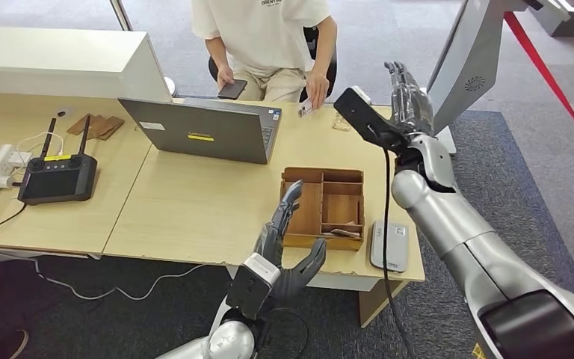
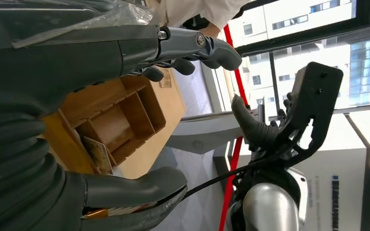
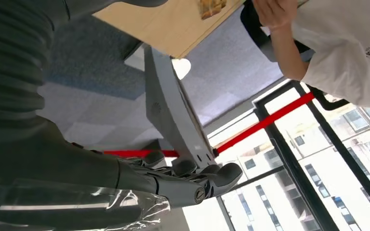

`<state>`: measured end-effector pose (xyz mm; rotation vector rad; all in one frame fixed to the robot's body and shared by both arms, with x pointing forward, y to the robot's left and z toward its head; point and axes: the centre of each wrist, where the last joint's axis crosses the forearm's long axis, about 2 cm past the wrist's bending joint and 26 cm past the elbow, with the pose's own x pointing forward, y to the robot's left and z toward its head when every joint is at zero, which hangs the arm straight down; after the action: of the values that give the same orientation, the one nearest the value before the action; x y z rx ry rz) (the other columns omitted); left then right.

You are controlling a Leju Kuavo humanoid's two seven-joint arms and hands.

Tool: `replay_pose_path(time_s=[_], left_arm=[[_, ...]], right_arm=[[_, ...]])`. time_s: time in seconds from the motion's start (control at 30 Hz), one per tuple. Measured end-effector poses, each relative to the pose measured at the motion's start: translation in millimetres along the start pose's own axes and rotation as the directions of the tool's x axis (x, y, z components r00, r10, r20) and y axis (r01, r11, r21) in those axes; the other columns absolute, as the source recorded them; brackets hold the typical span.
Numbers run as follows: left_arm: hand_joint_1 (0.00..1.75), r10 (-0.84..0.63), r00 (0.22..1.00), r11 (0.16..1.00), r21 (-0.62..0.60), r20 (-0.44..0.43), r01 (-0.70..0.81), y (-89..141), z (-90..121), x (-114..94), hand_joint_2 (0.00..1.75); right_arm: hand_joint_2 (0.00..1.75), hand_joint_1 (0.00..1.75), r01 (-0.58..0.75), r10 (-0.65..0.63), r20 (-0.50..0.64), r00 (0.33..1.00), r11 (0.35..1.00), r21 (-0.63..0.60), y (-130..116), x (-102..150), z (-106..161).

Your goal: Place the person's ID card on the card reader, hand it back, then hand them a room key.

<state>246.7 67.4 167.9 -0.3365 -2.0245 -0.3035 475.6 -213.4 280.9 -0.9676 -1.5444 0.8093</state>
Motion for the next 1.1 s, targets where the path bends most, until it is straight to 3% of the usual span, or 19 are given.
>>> replay_pose_path(time_s=[0.1,0.37,0.57,0.93,1.1], left_arm=[[0.0,-0.02,1.0,1.0,0.006,-0.005,0.02,1.3,2.2,-1.0,1.75],[0.0,-0.037,0.999,0.999,0.02,-0.002,0.037,4.0,3.5,-1.7,1.75],[0.0,-0.124,0.992,0.991,0.063,0.031,0.122,12.4,7.7,4.8,1.75],[0.0,-0.193,0.98,0.96,0.214,0.038,0.181,41.0,15.2,19.4,1.75],[0.0,-0.228,0.974,0.93,0.302,0.018,0.212,60.7,22.6,23.4,1.75]], right_arm=[[1.75,0.0,0.099,-0.099,-0.009,0.995,0.995,0.008,0.0,-1.8,1.8],[1.75,0.0,0.201,-0.202,-0.015,0.979,0.979,-0.007,-3.9,-3.2,3.4],[1.75,0.0,0.443,-0.444,-0.057,0.894,0.896,-0.034,2.1,-13.0,18.7],[1.75,0.0,0.476,-0.477,-0.02,0.878,0.878,-0.041,7.3,-24.4,54.2],[1.75,0.0,0.394,-0.394,0.022,0.919,0.918,-0.038,12.7,-28.1,69.7]])
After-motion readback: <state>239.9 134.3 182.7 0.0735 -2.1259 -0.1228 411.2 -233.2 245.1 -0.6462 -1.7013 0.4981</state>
